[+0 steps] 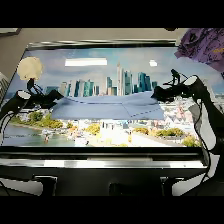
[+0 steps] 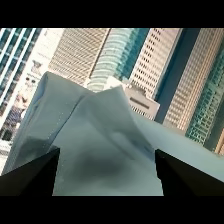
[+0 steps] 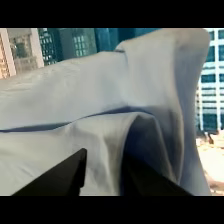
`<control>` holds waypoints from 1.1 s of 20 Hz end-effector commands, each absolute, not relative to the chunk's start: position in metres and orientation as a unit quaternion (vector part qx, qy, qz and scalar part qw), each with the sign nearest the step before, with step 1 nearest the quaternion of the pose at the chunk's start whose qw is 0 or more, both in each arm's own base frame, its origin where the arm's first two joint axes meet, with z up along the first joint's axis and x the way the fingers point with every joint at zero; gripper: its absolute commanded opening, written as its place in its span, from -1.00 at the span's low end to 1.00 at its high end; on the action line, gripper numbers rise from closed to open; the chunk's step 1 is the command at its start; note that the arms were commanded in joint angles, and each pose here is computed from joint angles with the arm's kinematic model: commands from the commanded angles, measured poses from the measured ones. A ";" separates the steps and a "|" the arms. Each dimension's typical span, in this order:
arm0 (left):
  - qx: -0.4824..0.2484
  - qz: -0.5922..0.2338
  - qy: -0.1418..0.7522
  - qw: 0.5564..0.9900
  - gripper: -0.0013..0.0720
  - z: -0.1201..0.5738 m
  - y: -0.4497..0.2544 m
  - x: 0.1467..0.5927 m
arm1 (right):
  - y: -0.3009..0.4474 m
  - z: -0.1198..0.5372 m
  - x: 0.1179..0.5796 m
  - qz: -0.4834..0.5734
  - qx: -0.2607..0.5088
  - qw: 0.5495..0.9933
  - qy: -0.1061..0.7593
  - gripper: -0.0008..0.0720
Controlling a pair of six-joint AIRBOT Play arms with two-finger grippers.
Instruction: Fold the clothes and pants, and hang the long-sleeved shirts on hangers.
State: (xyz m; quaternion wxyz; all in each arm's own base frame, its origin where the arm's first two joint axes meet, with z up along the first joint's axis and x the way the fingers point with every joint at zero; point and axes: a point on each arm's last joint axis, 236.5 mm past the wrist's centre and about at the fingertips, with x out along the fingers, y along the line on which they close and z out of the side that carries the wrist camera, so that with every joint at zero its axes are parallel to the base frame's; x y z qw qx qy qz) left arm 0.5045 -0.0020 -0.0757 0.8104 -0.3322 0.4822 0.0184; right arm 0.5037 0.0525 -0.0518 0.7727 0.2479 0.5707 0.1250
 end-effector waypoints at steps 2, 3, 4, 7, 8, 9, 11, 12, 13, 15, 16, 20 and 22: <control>-0.343 0.008 0.494 0.799 1.00 -0.053 0.006 0.503 | 0.041 -0.019 0.507 0.093 0.264 0.779 0.561 0.37; -0.334 0.004 0.496 0.801 1.00 -0.038 0.014 0.501 | 0.027 -0.005 0.508 0.079 0.260 0.782 0.561 0.41; -0.323 0.008 0.494 0.807 1.00 -0.023 0.026 0.499 | 0.010 0.008 0.510 0.068 0.272 0.783 0.556 0.63; -0.282 0.043 0.480 0.829 1.00 0.020 0.064 0.488 | -0.024 0.011 0.512 0.089 0.350 0.762 0.537 0.79; -0.273 0.048 0.472 0.837 1.00 0.033 0.070 0.486 | -0.026 0.000 0.508 0.113 0.369 0.744 0.545 0.88; -0.269 0.049 0.462 0.844 1.00 0.044 0.072 0.485 | -0.022 -0.011 0.502 0.138 0.383 0.723 0.557 0.88; -0.265 0.047 0.449 0.852 1.00 0.059 0.071 0.484 | -0.009 -0.041 0.486 0.180 0.388 0.683 0.592 0.88; -0.264 0.047 0.446 0.854 1.00 0.063 0.071 0.483 | -0.002 -0.055 0.479 0.195 0.385 0.666 0.608 0.88; -0.264 0.046 0.444 0.855 1.00 0.065 0.071 0.483 | 0.002 -0.066 0.475 0.202 0.384 0.656 0.618 0.88; -0.264 0.047 0.443 0.855 1.00 0.066 0.071 0.483 | 0.009 -0.082 0.475 0.214 0.380 0.650 0.622 0.88; -0.264 0.046 0.443 0.855 1.00 0.066 0.071 0.483 | 0.012 -0.087 0.477 0.217 0.378 0.650 0.622 0.88; -0.264 0.046 0.443 0.855 1.00 0.066 0.071 0.483 | 0.007 -0.094 0.484 0.215 0.366 0.669 0.611 0.88; -0.264 0.046 0.443 0.855 1.00 0.066 0.071 0.483 | 0.007 -0.094 0.485 0.217 0.362 0.672 0.608 0.88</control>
